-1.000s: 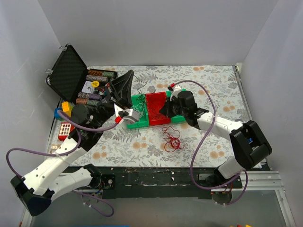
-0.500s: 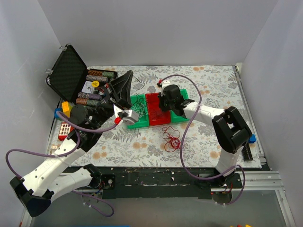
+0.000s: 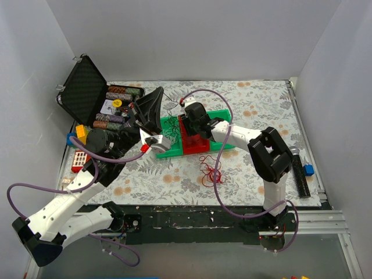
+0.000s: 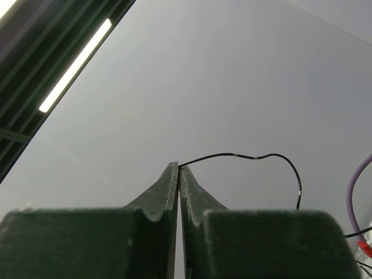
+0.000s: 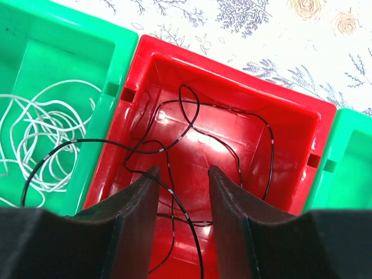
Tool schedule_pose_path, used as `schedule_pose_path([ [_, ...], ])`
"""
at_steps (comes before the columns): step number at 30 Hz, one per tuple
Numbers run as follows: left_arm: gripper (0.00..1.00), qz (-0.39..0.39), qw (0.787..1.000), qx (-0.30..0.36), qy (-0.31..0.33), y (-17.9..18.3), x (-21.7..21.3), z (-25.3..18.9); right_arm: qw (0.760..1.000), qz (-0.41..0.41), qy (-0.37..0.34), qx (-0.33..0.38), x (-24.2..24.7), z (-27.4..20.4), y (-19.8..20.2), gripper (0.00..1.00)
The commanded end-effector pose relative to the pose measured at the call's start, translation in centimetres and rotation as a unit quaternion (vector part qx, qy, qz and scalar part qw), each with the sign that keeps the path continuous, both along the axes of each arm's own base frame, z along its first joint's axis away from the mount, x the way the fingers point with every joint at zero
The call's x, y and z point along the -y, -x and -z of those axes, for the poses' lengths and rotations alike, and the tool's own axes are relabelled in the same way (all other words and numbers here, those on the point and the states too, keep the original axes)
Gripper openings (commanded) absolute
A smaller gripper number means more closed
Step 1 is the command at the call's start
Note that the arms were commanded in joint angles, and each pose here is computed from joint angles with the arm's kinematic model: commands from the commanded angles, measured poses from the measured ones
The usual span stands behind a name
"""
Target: Untangle the cables
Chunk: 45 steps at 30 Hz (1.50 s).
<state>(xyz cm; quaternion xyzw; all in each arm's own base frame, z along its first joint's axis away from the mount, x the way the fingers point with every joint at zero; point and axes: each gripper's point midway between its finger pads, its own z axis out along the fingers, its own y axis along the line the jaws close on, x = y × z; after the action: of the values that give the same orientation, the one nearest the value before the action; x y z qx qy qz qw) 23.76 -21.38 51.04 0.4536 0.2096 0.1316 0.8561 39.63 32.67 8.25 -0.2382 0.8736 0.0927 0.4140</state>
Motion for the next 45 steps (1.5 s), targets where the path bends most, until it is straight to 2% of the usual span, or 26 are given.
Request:
schedule_pose_path([
  [1,0.00,0.001,1.000,0.008,0.002,0.7,-0.5,-0.5,1.000,0.016,-0.018,0.018,-0.4,-2.6,-0.7,0.48],
  [6,0.00,0.000,1.000,0.010,0.001,0.8,-0.6,-0.6,0.999,0.005,-0.042,0.002,-0.1,-3.5,0.8,0.48],
  [10,0.00,0.000,1.000,0.012,0.001,0.9,-0.7,-0.7,0.999,0.009,-0.044,-0.006,1.0,-4.0,1.6,0.54],
  [14,0.00,0.001,1.000,0.014,-0.002,1.0,-0.6,-0.7,0.996,-0.004,-0.091,0.017,1.4,-7.3,2.1,0.58],
  [19,0.00,0.007,1.000,0.015,-0.004,1.0,-0.3,-0.6,0.992,-0.013,-0.125,0.022,1.6,-9.7,2.4,0.59],
  [29,0.00,0.003,1.000,0.014,-0.007,1.0,-0.3,-0.6,0.989,-0.030,-0.137,0.040,2.6,-11.6,3.5,0.56],
  [35,0.00,-0.004,1.000,0.006,-0.004,0.7,-0.5,-0.6,0.985,-0.079,-0.156,0.000,3.7,-9.4,9.7,0.56],
  [39,0.00,-0.005,0.999,-0.037,0.032,-0.6,-0.5,-1.1,0.984,-0.106,-0.144,-0.010,3.9,-6.4,13.7,0.57],
  [42,0.00,-0.010,0.996,-0.069,0.050,-1.7,-0.4,-1.1,0.983,-0.125,-0.131,-0.020,3.3,-4.4,15.2,0.57],
  [45,0.00,-0.009,0.996,-0.077,0.038,-1.9,-0.1,-0.2,0.987,-0.121,-0.108,-0.007,2.9,-3.2,14.6,0.57],
])
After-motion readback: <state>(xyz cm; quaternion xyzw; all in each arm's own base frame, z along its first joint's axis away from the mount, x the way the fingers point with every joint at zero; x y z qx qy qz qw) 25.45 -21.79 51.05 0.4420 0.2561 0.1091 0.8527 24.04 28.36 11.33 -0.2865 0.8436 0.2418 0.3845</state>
